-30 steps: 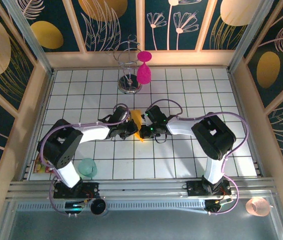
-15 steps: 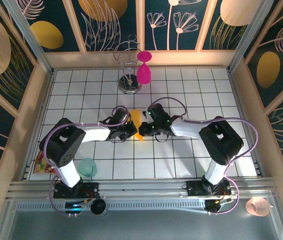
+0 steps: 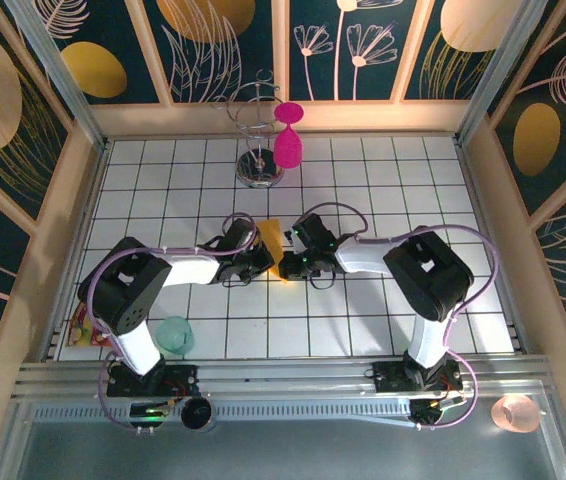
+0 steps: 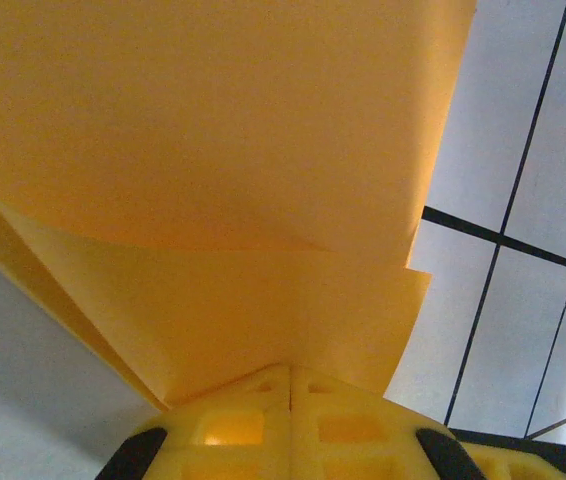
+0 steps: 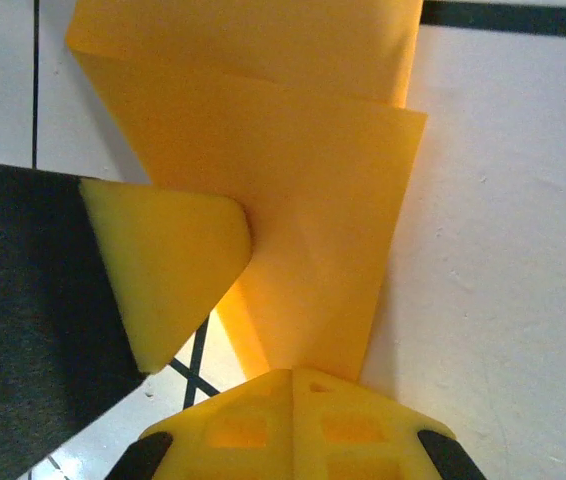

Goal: Fold a paper plane with a square sheet of paper (pick it up from the middle)
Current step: Third fold the triangle at the center of the table.

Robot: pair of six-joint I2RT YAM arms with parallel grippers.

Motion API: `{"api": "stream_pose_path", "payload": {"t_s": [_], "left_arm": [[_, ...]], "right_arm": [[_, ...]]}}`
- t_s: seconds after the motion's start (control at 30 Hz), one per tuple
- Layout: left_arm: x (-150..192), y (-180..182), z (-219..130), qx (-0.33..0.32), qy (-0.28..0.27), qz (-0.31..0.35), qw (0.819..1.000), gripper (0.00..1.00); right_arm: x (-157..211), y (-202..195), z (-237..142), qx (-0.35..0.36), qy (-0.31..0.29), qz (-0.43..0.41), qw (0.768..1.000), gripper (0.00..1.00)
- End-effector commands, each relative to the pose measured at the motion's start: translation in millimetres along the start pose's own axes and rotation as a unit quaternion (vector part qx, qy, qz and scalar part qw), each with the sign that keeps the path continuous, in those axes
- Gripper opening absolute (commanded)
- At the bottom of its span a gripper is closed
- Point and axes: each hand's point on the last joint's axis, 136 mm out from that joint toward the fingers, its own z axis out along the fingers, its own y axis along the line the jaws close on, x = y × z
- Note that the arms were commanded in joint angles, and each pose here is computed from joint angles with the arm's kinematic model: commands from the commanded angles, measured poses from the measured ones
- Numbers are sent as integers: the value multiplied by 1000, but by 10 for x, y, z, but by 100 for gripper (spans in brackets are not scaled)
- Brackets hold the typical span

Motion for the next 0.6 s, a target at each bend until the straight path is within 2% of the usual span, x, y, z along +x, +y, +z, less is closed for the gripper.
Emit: {"api": "stream_pose_path", "payload": {"t_s": [0.0, 0.23, 0.37, 0.57], "left_arm": [[13, 150, -32, -24, -9, -6, 1000, 6], [-71, -270, -83, 49, -13, 24, 998, 8], [-21, -177, 25, 41, 0, 18, 999, 8], [-67, 93, 33, 1, -29, 6, 1000, 8]], "right_arm": [[138, -127, 90, 28, 28, 10, 999, 2], [218, -263, 132, 55, 41, 31, 997, 0], [236, -312, 153, 66, 45, 42, 996, 0], [324, -462, 177, 100, 59, 66, 991, 0]]}}
